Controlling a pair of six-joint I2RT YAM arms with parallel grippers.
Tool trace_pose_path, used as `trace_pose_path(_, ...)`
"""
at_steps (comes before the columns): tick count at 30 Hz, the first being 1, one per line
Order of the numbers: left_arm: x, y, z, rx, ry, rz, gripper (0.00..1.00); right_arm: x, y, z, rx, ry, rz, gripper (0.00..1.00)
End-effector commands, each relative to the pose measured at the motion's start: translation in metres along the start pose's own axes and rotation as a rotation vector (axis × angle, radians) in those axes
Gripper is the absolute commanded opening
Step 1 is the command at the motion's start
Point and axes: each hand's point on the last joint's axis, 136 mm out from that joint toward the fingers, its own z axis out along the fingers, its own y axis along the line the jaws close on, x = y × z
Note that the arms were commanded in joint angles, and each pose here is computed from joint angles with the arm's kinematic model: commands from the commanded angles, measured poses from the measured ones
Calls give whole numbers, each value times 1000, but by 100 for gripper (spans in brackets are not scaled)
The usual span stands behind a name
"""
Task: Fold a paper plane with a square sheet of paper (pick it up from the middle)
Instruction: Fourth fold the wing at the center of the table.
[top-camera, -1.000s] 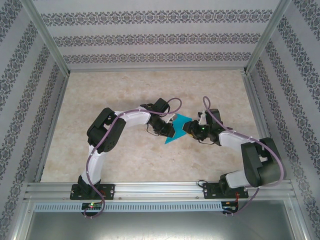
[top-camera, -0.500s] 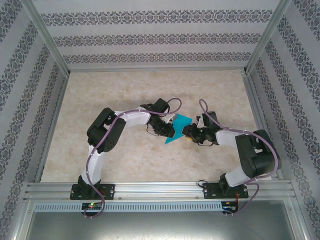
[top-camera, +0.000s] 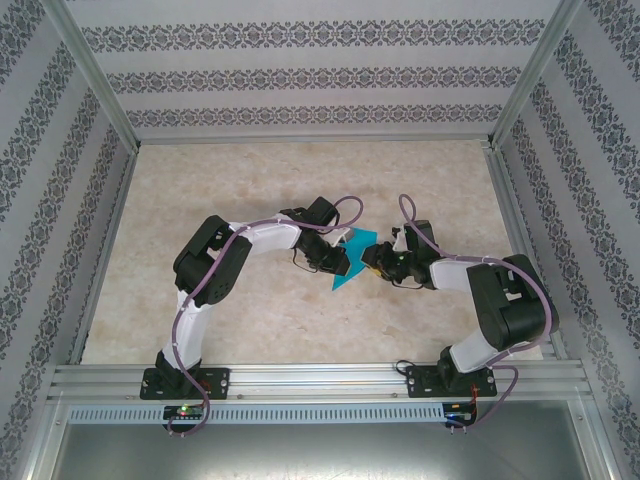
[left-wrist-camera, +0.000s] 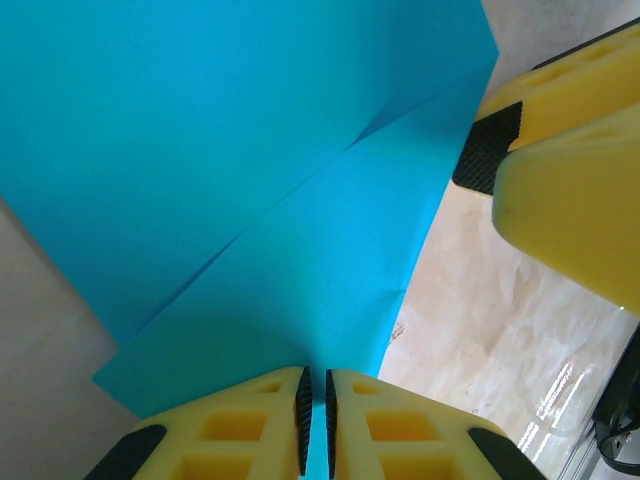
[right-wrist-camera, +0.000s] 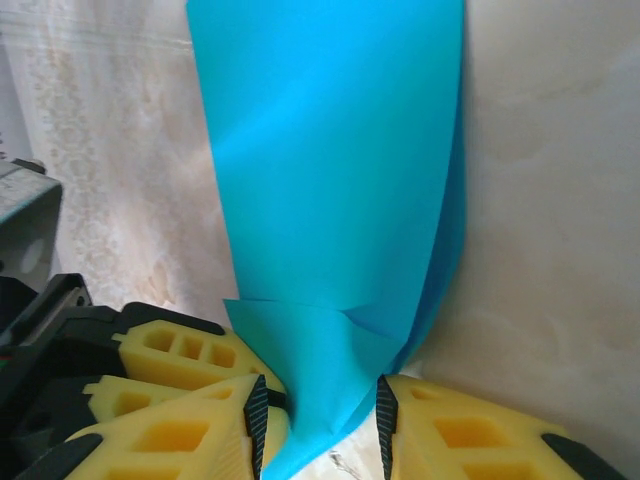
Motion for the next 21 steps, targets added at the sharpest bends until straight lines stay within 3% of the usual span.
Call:
trace_pose_path(1,22,19,5,-48,63,-32,18,-1,3,-1,-37,-7,9,37)
trace_pose_path(21,19,16,4,-37,52,-34,18,9,8,12,-59,25,8,35)
